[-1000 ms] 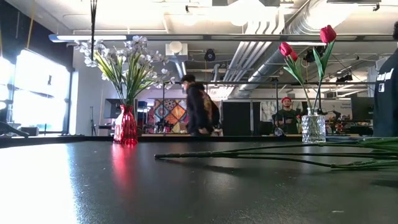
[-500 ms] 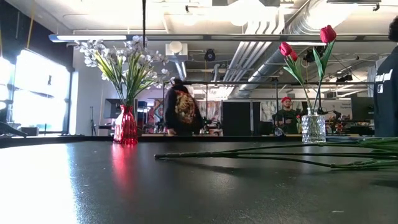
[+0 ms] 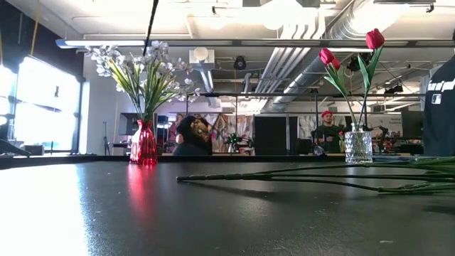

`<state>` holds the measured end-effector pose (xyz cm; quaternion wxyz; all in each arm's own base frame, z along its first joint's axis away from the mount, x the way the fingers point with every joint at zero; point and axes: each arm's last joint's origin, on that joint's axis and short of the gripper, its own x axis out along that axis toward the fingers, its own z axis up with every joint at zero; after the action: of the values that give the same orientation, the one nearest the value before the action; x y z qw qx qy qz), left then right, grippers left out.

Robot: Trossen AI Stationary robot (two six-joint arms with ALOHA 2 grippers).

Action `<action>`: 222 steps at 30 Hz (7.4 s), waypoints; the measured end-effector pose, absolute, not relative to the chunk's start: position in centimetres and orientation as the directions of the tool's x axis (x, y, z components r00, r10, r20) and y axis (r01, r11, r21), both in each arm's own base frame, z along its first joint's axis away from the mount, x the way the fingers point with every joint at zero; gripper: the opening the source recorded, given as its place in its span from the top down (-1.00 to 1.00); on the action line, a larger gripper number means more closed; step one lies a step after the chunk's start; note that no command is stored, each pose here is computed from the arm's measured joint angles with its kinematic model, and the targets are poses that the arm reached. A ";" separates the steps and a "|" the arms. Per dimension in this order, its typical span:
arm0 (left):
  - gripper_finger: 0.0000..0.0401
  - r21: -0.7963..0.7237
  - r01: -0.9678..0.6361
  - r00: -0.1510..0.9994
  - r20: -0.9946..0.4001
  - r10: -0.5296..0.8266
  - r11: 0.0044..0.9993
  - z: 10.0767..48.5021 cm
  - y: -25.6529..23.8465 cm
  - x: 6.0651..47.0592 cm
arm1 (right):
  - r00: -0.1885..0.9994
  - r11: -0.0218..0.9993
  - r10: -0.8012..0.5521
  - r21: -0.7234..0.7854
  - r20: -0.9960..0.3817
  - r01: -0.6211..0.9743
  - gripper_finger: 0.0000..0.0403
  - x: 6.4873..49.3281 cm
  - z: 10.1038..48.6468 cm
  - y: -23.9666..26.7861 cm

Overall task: Sort flowers into vase by color
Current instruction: Put the top pink flowers into the violet vase

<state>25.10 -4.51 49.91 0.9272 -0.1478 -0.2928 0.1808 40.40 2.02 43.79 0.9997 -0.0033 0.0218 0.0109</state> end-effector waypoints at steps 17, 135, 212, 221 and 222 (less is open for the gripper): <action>0.42 -0.257 -0.370 0.821 0.359 0.444 0.893 49.2 -4.1 24.5 | 0.997 0.996 -0.064 0.058 -0.052 0.067 0.98 40.2 43.9 1.5; 1.00 -0.233 0.318 0.935 0.237 -0.263 0.919 26.9 -5.2 8.9 | 0.959 0.884 -0.209 0.383 -0.193 0.270 0.09 32.7 47.3 3.6; -0.23 -0.386 0.442 0.893 0.110 -0.435 0.810 19.7 -8.5 8.9 | 0.905 0.780 -0.178 0.505 -0.387 0.369 -0.03 30.1 45.1 10.6; -0.45 -0.397 0.479 0.871 0.105 -0.480 0.783 19.6 -8.6 8.8 | 0.794 0.747 -0.123 0.471 -0.595 0.468 -0.03 28.8 42.7 11.9; -0.45 -0.384 0.478 0.872 0.103 -0.478 0.790 19.6 -8.6 8.8 | 0.773 0.744 -0.116 0.462 -0.623 0.484 -0.03 28.8 42.3 12.1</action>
<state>8.84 -8.61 19.60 0.9460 -0.2029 -0.0003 -0.2528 28.79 12.07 42.26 0.8872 0.3157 0.2911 -0.1689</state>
